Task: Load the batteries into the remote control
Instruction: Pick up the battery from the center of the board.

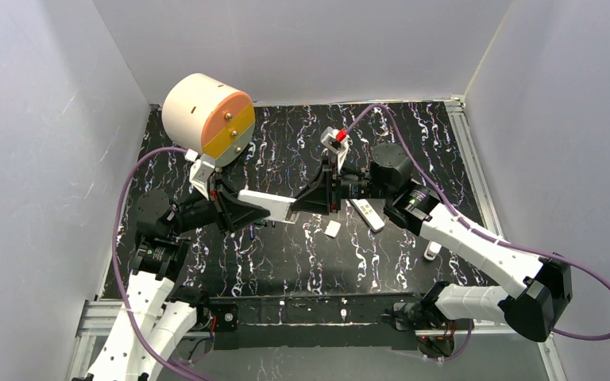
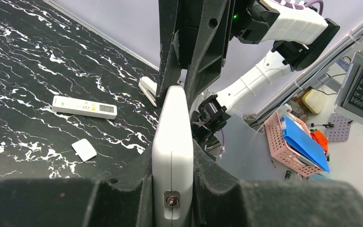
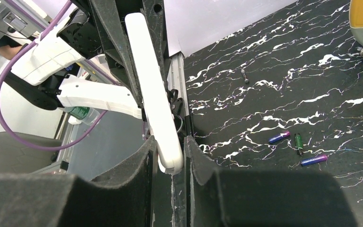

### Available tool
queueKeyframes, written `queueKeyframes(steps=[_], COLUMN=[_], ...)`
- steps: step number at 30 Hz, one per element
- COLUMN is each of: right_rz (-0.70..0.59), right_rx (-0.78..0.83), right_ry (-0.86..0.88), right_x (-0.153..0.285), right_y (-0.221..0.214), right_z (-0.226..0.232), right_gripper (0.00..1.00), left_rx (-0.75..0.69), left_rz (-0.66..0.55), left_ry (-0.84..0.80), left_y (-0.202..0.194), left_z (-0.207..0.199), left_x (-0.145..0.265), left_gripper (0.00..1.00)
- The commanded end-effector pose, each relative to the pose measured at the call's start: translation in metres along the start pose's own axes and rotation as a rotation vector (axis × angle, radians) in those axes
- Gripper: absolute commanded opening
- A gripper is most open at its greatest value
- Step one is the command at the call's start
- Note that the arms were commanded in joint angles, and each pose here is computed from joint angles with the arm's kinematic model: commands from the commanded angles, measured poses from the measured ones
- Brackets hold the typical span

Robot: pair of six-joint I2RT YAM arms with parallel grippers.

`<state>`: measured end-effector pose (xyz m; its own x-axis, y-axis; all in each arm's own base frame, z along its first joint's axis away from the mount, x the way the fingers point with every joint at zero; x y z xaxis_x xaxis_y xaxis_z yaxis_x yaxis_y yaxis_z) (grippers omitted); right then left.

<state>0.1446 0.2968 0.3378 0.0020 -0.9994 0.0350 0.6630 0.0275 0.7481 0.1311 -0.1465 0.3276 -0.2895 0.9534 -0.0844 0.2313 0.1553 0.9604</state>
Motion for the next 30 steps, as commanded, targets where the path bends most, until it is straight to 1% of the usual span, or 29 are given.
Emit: queueKeyframes(steps=[1, 3, 5, 6, 9, 10, 12, 14, 16, 17, 20, 23, 26, 28, 30], right_rz=[-0.058, -0.067, -0.073, -0.074, -0.089, -0.103, -0.150, -0.223, -0.284, -0.288, -0.243, -0.266, -0.267, -0.231, -0.187], right_rx=[0.030, 0.030, 0.025, 0.022, 0.003, -0.001, -0.019, -0.048, -0.094, -0.113, -0.155, -0.213, -0.259, -0.272, -0.292], right_ry=[-0.034, -0.042, -0.058, -0.066, -0.083, -0.083, -0.097, -0.154, -0.241, -0.274, -0.379, -0.549, -0.727, -0.814, -0.886], right_x=[-0.005, -0.005, -0.006, -0.006, -0.006, -0.006, -0.005, -0.002, 0.000, -0.001, -0.007, -0.011, -0.020, -0.037, -0.057], right_y=[0.016, 0.017, 0.018, 0.019, 0.020, 0.021, 0.025, 0.030, 0.030, 0.029, 0.023, 0.021, 0.013, 0.000, -0.015], right_z=[0.000, -0.001, -0.002, -0.003, -0.005, -0.005, -0.004, -0.011, -0.024, -0.030, -0.051, -0.081, -0.110, -0.122, -0.133], right_gripper=[0.17, 0.10, 0.09, 0.15, 0.55, 0.63, 0.72, 0.77, 0.78, 0.78, 0.76, 0.75, 0.73, 0.72, 0.70], left_rx=[-0.089, -0.086, -0.085, -0.081, -0.067, -0.055, -0.030, 0.003, 0.034, 0.069, 0.160, 0.198, 0.204, 0.198, 0.177], left_rz=[-0.037, -0.039, -0.042, -0.044, -0.055, -0.057, -0.046, -0.029, -0.004, 0.026, 0.127, 0.180, 0.199, 0.204, 0.199], left_ry=[-0.043, -0.036, -0.027, -0.021, 0.021, 0.052, 0.129, 0.221, 0.369, 0.454, 0.757, 0.987, 1.169, 1.264, 1.321], left_y=[0.019, 0.018, 0.018, 0.018, 0.016, 0.014, 0.007, -0.003, -0.012, -0.019, -0.043, -0.060, -0.069, -0.072, -0.072], left_z=[-0.013, -0.012, -0.010, -0.009, -0.003, 0.003, 0.014, 0.027, 0.044, 0.052, 0.075, 0.083, 0.083, 0.081, 0.078], left_x=[0.001, 0.001, 0.000, 0.000, -0.001, -0.002, -0.002, 0.000, 0.004, 0.009, 0.032, 0.058, 0.082, 0.096, 0.106], left_gripper=[0.00, 0.00, 0.00, 0.00, 0.00, 0.00, 0.00, 0.00, 0.00, 0.00, 0.00, 0.00, 0.00, 0.00, 0.00])
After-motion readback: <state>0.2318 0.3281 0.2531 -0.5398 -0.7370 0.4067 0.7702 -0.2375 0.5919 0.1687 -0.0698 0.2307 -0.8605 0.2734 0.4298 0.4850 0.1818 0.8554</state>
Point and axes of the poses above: each gripper's point midway between its finger pads, its own x axis back along the fingers, its own z axis along the line the jaws close on, y = z × x, the point moved 6 cm from there along x, back along the fingers, and after that the axes turned 13 degrees about -x, right-handed, at the moved point
